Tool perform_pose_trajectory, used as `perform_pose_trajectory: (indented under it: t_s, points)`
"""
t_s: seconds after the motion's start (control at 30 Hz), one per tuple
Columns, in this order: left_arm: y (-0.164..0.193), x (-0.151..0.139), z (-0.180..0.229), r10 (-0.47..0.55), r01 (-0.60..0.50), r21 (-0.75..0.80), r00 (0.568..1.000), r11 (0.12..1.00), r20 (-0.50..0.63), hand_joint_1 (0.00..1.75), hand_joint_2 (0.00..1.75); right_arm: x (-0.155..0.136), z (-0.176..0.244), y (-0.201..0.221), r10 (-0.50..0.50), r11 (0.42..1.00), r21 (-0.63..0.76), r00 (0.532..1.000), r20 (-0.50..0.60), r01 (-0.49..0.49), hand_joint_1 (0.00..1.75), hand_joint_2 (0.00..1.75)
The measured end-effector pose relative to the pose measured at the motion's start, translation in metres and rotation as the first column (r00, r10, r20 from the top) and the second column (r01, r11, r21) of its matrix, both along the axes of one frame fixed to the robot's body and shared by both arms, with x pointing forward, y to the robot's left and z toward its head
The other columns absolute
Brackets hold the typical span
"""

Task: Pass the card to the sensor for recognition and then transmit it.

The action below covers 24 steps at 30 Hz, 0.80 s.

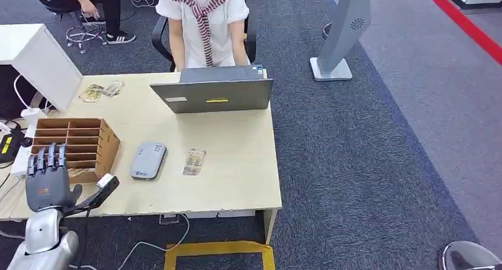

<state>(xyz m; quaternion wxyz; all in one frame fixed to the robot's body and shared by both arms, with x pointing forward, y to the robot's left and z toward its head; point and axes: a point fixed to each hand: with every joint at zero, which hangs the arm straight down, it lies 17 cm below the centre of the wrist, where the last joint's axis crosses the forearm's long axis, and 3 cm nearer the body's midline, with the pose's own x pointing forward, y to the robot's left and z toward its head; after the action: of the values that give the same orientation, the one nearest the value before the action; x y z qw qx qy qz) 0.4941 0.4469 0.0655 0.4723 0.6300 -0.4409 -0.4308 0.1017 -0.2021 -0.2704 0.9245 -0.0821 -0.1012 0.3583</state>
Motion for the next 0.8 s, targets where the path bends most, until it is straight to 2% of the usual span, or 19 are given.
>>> perform_pose_trajectory:
  t_s: [0.27, 0.8]
  points:
    - [0.013, 0.006, -0.012, 0.06, -0.06, -0.001, 0.994, 0.998, -0.097, 0.0, 1.75, 0.0, 0.0, 0.0, 0.0, 1.0, -0.001, 1.0, 0.0, 0.0, 0.0, 1.75]
    - [0.018, 0.012, -0.004, 0.078, -0.078, -0.003, 0.993, 0.997, -0.09, 0.0, 1.75, 0.0, 0.0, -0.001, 0.0, 1.0, -0.001, 1.0, -0.001, 0.0, 0.0, 1.75]
